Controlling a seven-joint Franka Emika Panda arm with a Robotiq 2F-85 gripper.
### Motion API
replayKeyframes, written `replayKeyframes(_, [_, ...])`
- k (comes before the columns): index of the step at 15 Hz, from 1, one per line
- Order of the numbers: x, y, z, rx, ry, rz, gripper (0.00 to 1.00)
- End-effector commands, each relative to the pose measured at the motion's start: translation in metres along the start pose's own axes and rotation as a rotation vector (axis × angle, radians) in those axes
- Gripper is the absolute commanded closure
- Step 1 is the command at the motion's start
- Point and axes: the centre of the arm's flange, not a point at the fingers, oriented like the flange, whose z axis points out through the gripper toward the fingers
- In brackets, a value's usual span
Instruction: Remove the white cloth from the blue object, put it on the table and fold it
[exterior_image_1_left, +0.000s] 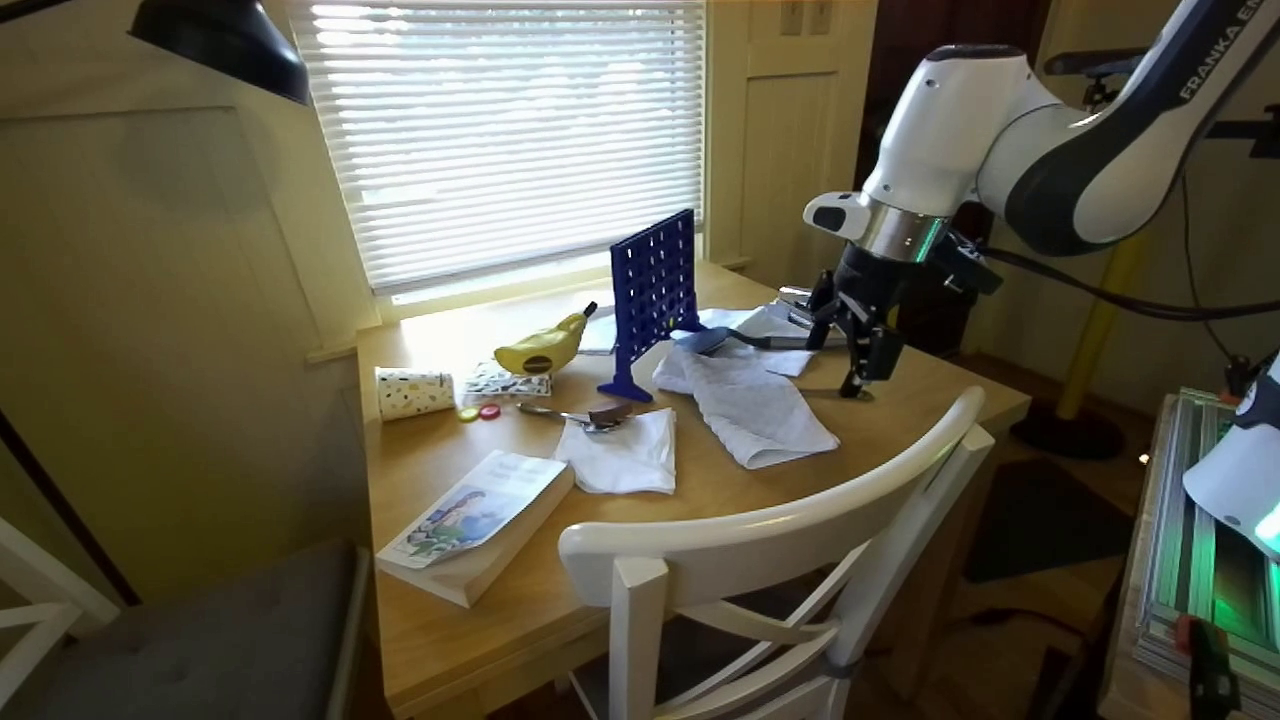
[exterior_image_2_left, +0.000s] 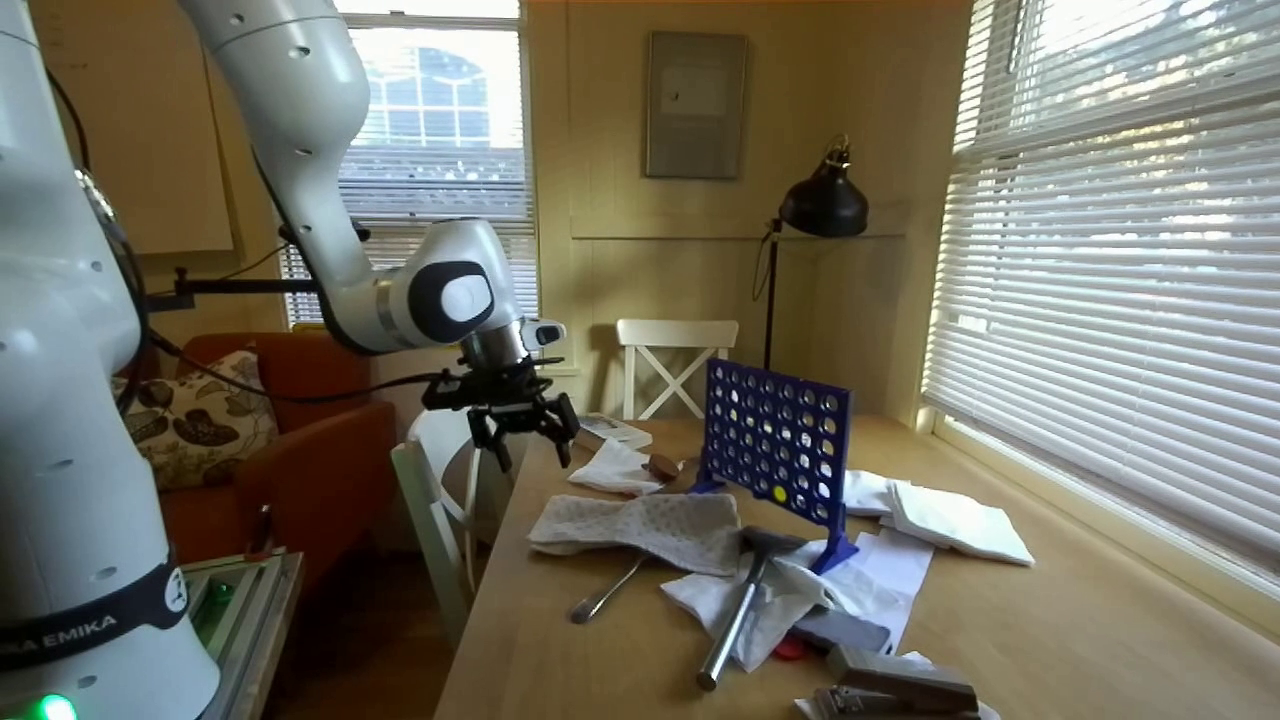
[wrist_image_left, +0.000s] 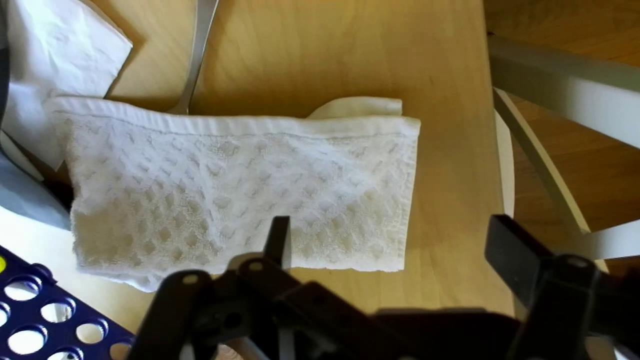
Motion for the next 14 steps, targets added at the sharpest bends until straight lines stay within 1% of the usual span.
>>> replayKeyframes(1, [0.007,-0.018,0.032,-0.048,-0.027,0.016,0.00])
replayKeyframes(4, [0.010,-0.021,0.045,-0.060,-0.041,0.006,0.00])
replayKeyframes(8, [0.016,-0.028,0.063,-0.043,-0.057,-0.031,0.00])
replayKeyframes(14, [0.022,-0.024,0.090,-0.031,-0.078,-0.088,0.00])
